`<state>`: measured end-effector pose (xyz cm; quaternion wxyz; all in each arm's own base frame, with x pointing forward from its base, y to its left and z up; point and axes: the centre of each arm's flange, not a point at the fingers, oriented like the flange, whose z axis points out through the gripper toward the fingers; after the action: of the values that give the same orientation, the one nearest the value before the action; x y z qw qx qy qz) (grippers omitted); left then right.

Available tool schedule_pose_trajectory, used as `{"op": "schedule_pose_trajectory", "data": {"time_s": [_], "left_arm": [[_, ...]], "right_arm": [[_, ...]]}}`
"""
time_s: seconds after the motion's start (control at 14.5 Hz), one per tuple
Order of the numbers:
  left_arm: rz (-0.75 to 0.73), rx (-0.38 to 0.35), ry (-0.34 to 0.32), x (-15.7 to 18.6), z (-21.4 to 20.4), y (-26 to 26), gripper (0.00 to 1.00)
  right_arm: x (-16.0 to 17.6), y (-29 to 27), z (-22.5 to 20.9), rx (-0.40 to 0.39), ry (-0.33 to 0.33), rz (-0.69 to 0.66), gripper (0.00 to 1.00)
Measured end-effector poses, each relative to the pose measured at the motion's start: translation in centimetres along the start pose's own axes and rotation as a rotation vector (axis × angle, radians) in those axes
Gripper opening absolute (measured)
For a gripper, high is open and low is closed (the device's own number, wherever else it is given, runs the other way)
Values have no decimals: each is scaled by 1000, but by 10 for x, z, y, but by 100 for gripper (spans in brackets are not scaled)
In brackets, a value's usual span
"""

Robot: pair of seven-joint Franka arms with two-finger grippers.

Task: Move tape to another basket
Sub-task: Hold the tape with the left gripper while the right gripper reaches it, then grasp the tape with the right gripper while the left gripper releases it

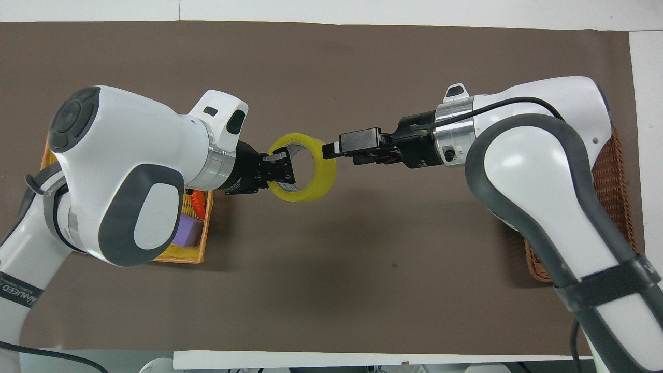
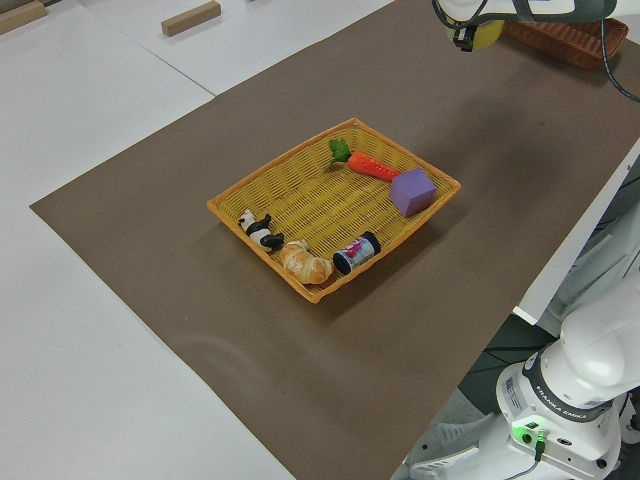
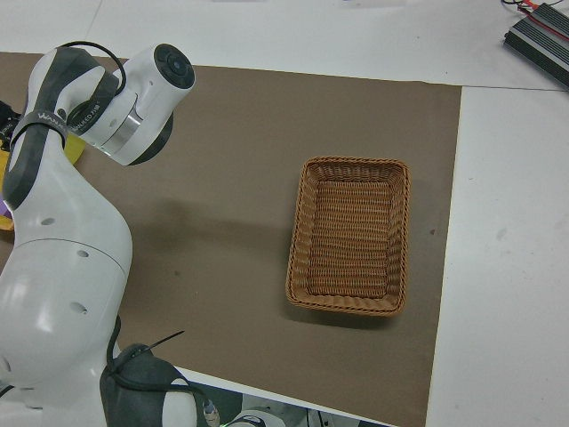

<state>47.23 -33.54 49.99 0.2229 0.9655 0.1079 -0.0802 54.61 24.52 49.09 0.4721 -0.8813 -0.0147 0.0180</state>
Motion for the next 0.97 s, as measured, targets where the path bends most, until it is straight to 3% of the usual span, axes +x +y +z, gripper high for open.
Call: {"op": "schedule_pose_trajectory", "data": {"time_s": [0.97], "left_arm": [[3,13,2,-1,3,-1,22]], "right_arm": [[-9,-3,25,36,-13,82,99]]}}
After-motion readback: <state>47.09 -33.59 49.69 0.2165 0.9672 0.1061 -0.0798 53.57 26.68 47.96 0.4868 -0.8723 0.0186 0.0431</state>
